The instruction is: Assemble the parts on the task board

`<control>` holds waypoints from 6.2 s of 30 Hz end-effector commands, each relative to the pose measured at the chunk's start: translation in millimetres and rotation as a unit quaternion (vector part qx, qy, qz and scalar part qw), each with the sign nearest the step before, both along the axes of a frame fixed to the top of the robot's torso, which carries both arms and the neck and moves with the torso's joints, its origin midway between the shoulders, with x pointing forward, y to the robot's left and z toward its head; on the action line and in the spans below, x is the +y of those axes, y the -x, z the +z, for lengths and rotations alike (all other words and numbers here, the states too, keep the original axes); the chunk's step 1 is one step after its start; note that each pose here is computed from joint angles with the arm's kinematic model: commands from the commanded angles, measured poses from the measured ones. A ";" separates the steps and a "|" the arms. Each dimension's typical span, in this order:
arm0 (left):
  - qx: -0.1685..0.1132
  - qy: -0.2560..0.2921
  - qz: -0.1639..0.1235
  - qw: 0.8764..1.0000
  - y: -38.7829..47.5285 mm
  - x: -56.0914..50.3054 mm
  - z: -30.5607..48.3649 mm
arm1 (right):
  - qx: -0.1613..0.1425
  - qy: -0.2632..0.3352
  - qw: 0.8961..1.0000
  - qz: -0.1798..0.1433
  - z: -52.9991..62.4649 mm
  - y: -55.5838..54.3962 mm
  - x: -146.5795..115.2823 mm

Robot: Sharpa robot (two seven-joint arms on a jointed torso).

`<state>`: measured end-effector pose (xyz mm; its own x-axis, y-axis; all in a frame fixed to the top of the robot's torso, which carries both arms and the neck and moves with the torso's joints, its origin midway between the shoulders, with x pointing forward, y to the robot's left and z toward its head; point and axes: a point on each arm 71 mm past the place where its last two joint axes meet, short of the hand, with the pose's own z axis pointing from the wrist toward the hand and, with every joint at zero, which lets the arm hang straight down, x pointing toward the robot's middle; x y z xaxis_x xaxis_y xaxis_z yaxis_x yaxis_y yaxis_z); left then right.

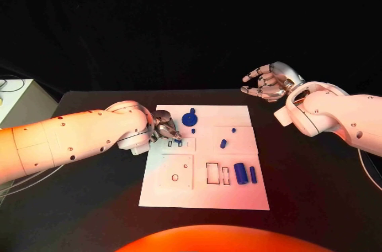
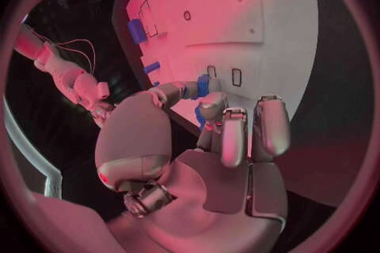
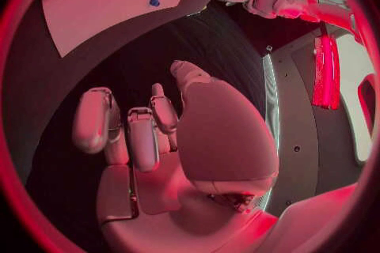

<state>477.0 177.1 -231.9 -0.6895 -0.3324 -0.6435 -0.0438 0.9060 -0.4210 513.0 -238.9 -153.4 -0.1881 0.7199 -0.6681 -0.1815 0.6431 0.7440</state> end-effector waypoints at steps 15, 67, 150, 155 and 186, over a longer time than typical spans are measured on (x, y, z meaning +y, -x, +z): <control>-0.010 -0.015 -0.011 1.000 -0.5 -5.0 -5.4 | -0.012 0.000 1.000 0.008 1.4 0.6 1.2; 0.020 -0.033 -0.041 0.998 2.4 -8.6 -10.6 | -0.005 0.001 1.000 0.010 0.5 0.7 1.5; 0.026 -0.036 -0.051 0.998 -2.8 -19.4 -14.3 | 0.001 0.003 1.000 0.015 -3.4 2.4 0.1; 0.026 -0.037 -0.051 0.998 -2.7 -18.4 -14.3 | 0.002 0.002 1.000 0.015 -4.0 2.6 -0.3; 0.013 -0.014 -0.050 0.999 -2.5 -5.9 15.5 | 0.005 0.000 1.000 0.012 -8.3 2.8 -3.2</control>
<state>481.7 173.6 -216.5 -0.7145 -0.2647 -0.6476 0.0178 0.9185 -0.3950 510.6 -243.4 -161.5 -0.1997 0.7185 -0.6662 -0.1749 0.6429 0.7457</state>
